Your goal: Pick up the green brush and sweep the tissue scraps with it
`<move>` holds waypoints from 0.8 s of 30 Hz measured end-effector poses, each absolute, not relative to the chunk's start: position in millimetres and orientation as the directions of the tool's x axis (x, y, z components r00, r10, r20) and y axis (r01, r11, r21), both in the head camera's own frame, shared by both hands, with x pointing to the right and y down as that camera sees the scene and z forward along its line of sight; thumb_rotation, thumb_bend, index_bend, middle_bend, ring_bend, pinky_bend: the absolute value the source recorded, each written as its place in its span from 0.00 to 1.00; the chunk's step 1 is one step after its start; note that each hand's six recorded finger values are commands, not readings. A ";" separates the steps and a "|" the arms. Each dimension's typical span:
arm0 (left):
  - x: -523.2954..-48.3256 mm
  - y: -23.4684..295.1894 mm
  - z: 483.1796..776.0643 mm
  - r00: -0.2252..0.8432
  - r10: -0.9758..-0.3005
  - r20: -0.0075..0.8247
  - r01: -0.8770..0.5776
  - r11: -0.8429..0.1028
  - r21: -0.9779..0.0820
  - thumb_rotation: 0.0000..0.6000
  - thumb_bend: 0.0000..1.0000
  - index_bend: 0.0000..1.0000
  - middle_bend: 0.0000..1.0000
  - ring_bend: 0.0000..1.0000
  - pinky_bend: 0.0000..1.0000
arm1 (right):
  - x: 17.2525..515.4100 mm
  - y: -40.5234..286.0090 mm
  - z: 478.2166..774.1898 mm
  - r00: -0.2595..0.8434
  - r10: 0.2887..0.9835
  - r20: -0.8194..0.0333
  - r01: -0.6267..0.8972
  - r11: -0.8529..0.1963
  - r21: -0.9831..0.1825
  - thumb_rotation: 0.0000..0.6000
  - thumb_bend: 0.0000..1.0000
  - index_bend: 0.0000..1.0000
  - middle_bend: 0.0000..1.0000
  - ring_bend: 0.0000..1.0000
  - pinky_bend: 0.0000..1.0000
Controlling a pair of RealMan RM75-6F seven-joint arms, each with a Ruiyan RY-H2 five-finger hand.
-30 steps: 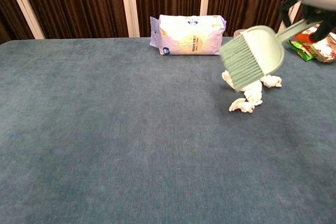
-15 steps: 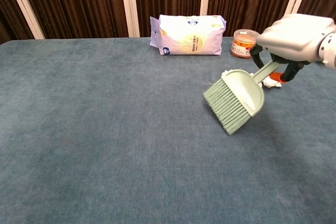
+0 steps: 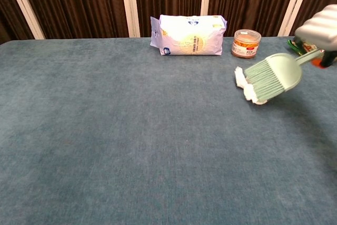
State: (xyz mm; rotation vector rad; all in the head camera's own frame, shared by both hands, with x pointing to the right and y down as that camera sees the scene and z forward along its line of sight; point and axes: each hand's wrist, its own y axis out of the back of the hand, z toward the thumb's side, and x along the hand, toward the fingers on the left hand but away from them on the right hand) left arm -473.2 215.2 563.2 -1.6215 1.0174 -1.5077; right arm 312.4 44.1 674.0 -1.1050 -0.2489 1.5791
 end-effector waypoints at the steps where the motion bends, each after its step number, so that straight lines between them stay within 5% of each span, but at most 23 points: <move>1: -473.1 215.2 563.1 0.018 -0.891 0.454 -0.088 -0.454 -0.887 1.00 0.00 0.00 0.00 0.00 0.00 | 319.1 39.7 669.8 0.061 0.866 -0.496 -0.664 -0.335 -0.668 1.00 0.67 0.76 0.98 1.00 0.96; 12: -471.7 215.7 563.4 0.021 -0.892 0.452 -0.080 -0.452 -0.888 1.00 0.00 0.00 0.00 0.00 0.00 | 353.5 18.7 624.9 0.002 0.924 -0.382 -0.670 -0.282 -0.687 1.00 0.67 0.76 0.98 1.00 0.96; 24: -469.0 216.5 564.7 0.024 -0.892 0.452 -0.073 -0.452 -0.889 1.00 0.00 0.00 0.00 0.00 0.00 | 297.9 40.2 602.3 0.183 0.905 -0.383 -0.564 -0.223 -0.795 1.00 0.67 0.76 0.98 1.00 0.96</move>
